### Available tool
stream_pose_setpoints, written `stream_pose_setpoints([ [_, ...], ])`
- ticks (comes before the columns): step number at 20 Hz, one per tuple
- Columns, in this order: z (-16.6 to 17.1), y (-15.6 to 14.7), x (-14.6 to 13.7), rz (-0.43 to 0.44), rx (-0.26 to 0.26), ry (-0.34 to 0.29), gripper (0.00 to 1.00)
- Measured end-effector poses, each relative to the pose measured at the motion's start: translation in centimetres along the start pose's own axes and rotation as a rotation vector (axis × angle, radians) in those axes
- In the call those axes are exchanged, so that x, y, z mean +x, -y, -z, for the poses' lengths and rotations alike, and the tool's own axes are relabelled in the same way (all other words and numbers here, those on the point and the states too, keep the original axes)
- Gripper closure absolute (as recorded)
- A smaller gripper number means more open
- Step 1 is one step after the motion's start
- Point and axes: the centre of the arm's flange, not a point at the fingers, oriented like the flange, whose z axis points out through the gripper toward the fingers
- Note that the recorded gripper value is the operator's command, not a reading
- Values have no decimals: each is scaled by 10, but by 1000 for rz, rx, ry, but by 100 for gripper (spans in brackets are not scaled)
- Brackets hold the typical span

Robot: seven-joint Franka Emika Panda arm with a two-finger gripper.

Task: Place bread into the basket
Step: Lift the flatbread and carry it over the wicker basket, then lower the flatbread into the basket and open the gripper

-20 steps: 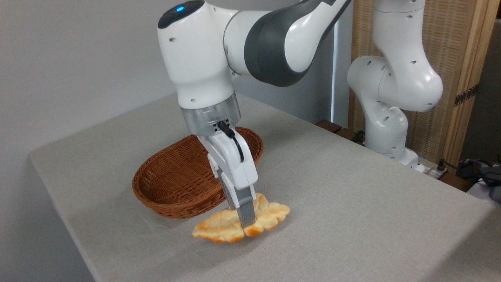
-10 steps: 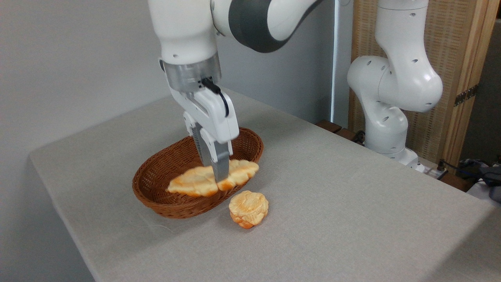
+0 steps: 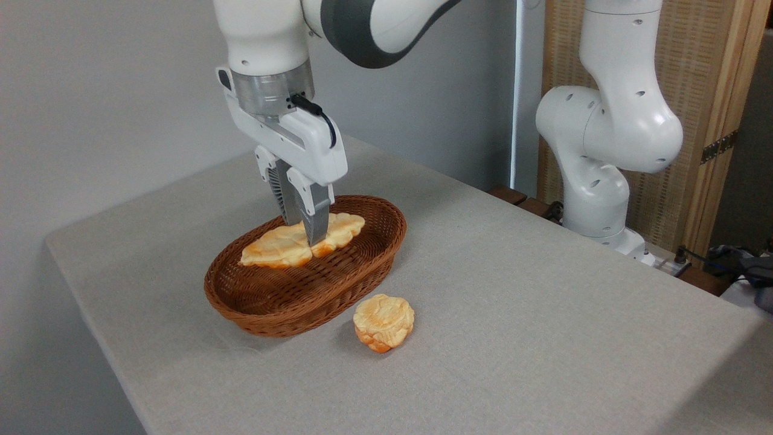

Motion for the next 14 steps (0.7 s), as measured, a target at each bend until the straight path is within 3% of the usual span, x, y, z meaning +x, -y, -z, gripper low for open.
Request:
stream_pose_setpoints([
  [14,-2,-29,15,-19,2,4,0],
])
